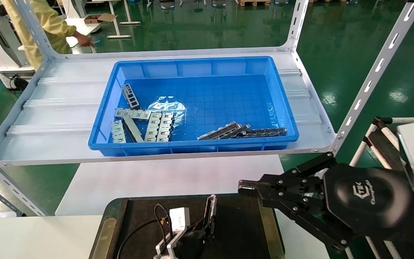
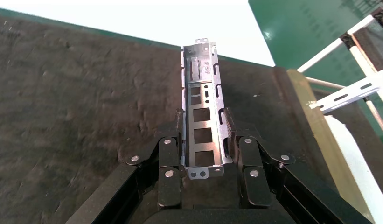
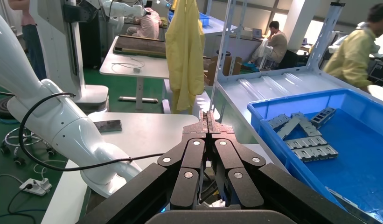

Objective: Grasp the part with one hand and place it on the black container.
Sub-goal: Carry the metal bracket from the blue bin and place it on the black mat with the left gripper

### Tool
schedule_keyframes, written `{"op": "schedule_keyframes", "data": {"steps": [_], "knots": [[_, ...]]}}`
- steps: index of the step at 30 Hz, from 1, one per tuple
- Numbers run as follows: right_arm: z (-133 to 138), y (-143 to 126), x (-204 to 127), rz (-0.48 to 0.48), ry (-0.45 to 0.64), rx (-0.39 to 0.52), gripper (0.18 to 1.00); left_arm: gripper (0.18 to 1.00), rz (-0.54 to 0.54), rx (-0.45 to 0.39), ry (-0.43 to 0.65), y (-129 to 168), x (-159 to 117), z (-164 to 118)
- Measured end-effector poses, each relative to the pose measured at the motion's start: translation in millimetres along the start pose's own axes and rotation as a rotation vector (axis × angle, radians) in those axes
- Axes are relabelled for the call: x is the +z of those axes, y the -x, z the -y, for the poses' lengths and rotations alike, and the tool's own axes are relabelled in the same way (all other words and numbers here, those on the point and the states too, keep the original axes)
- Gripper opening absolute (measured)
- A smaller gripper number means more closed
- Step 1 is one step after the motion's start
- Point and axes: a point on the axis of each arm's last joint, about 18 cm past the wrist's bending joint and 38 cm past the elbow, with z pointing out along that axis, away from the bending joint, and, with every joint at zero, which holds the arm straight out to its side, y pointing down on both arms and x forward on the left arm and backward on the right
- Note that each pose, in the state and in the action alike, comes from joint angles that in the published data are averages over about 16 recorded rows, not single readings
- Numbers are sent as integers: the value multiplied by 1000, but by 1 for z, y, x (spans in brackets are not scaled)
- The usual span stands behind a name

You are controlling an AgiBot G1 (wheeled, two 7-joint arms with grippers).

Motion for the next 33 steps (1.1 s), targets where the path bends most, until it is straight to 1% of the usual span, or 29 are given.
{"op": "schedule_keyframes", "data": {"steps": [15,21,25,27,31,33], "knots": [[0,0,0,0,0,0,201,364,46,-44,-4,1,3,-5],[0,0,0,0,0,0,236,392,51,-53,-17,-1,3,-6],[0,0,0,0,0,0,284,424,49,-56,-27,-3,3,-6],[0,0,0,0,0,0,305,453,47,-55,-33,-4,3,-6],[0,0,0,0,0,0,380,505,41,-51,-47,-6,3,-5],[0,0,0,0,0,0,409,547,36,-46,-56,-7,3,-3]]}}
